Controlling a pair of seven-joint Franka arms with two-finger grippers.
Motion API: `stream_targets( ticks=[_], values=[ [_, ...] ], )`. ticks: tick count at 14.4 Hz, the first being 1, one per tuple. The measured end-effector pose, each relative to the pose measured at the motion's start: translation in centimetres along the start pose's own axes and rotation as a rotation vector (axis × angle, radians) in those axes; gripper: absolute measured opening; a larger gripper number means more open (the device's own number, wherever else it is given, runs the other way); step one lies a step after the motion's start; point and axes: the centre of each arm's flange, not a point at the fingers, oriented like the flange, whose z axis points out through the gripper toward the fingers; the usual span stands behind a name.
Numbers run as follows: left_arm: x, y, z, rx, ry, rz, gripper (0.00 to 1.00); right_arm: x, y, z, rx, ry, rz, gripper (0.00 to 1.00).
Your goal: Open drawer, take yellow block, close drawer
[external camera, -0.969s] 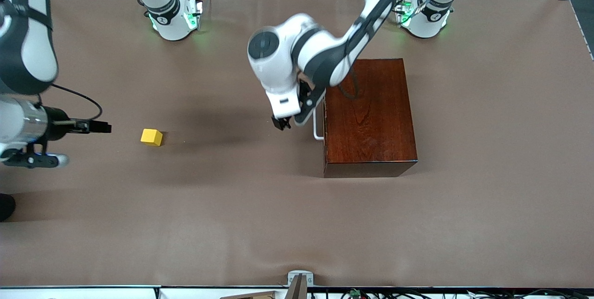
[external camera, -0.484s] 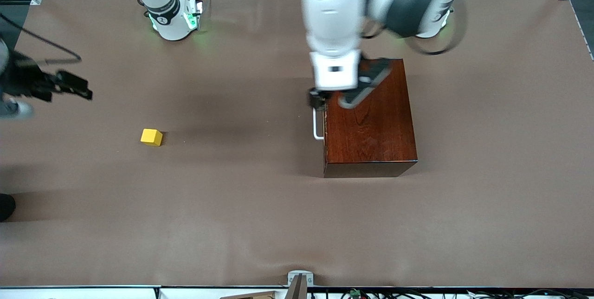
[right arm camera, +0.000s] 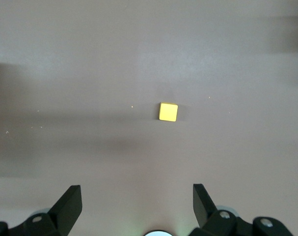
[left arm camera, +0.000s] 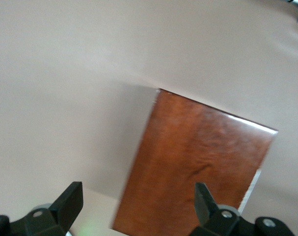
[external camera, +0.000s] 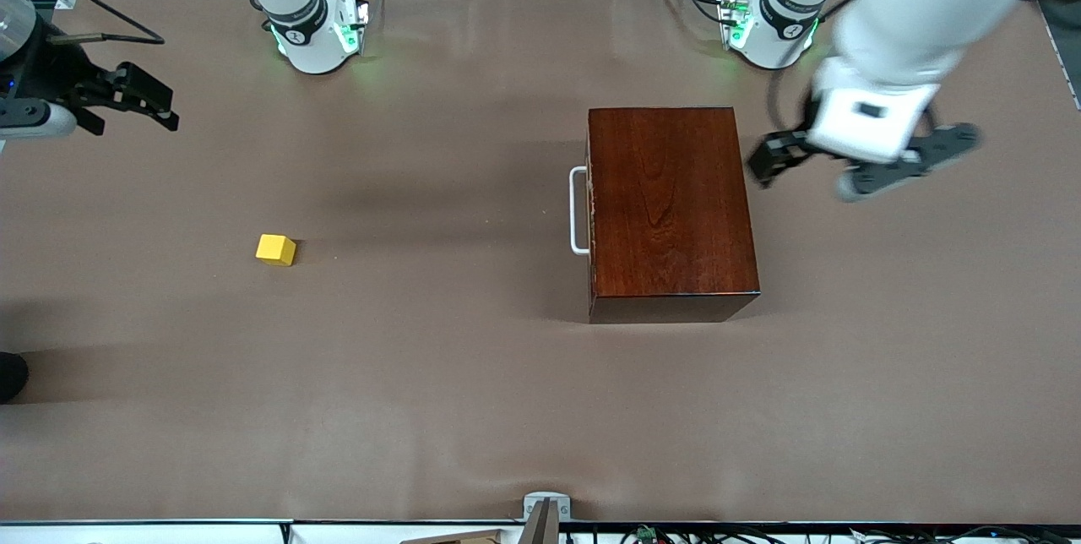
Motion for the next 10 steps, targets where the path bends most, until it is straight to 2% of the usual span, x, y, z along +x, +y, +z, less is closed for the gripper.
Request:
stream_targets(
  ticks=[5,10],
  values=[
    [3.3,-11.5,0.6,0.009,-0.034,0.217,1.00,0.5,0.1,-1.2,0.002,0.041,0.002,1.00],
    [4.3,-16.7,0.4,0.004,-0.037,0.291,1.00,0.6,0.2,-1.0,0.002,0.038,0.004,1.00]
  ],
)
